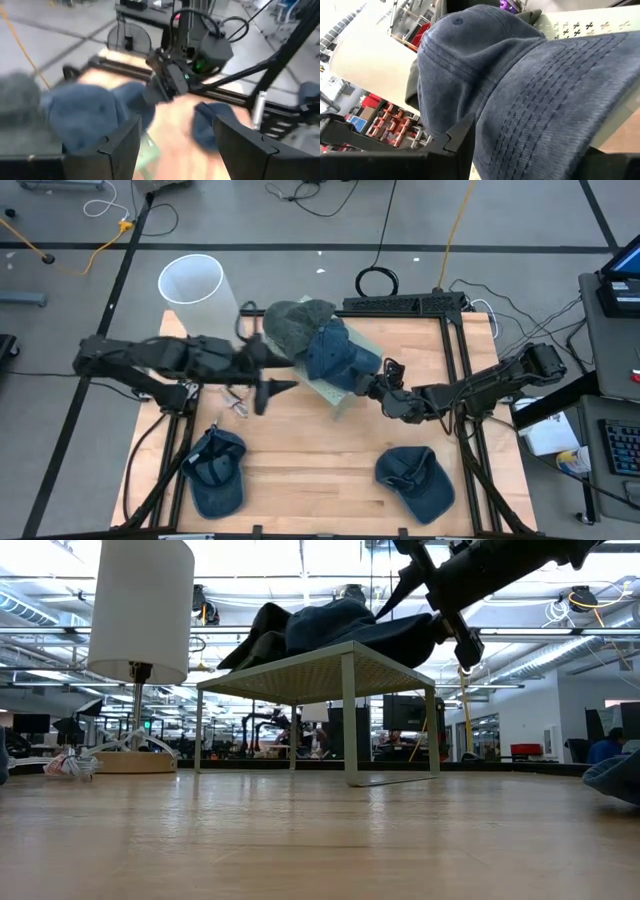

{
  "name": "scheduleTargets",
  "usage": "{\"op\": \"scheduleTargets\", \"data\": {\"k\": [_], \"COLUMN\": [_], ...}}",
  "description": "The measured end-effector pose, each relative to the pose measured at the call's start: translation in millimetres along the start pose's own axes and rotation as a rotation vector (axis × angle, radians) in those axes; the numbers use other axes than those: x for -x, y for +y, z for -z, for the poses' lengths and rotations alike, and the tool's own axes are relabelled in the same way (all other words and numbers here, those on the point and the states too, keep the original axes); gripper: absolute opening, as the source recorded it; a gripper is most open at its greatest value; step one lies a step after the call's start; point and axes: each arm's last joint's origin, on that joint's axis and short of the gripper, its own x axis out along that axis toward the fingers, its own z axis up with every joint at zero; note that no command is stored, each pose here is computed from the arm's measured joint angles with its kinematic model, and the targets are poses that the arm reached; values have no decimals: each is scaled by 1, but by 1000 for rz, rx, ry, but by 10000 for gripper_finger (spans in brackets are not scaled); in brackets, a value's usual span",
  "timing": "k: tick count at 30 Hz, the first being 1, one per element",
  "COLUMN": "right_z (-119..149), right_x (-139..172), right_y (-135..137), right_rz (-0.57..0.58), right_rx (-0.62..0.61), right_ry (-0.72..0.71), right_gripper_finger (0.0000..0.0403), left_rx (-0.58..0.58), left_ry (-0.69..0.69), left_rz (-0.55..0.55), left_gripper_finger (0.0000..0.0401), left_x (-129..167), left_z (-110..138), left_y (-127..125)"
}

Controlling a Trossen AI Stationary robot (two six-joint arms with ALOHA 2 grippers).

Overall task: Pick & Place hat
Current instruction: Put the top blue cap on the shelf

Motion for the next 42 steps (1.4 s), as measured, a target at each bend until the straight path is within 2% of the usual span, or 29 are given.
{"op": "scheduleTargets", "data": {"k": [5,12,19,22,29,36,42], "right_z": [1,1,1,1,8,17,23], "right_x": [0,0,0,0,9,21,37], "right_y": [0,0,0,1,2,-7,-8], "right_rz": [-6,-7,-14,-14,-30,26,21], "right_rx": [12,26,34,34,40,21,20], "right_ry": [20,22,44,45,77,110,161], "right_gripper_finger": [141,141,141,141,141,141,141], "left_rx": [-103,-105,-119,-103,-81,-75,-58], "left_ry": [25,109,209,233,205,218,213], "left_rz": [-69,-199,-234,-258,-409,-409,-424], "left_gripper_finger": [250,250,250,250,250,250,250], "left_x": [-51,-97,-130,-136,-136,-135,-135], "left_z": [8,24,43,48,46,47,47], "left_y": [8,34,54,60,69,72,72]}}
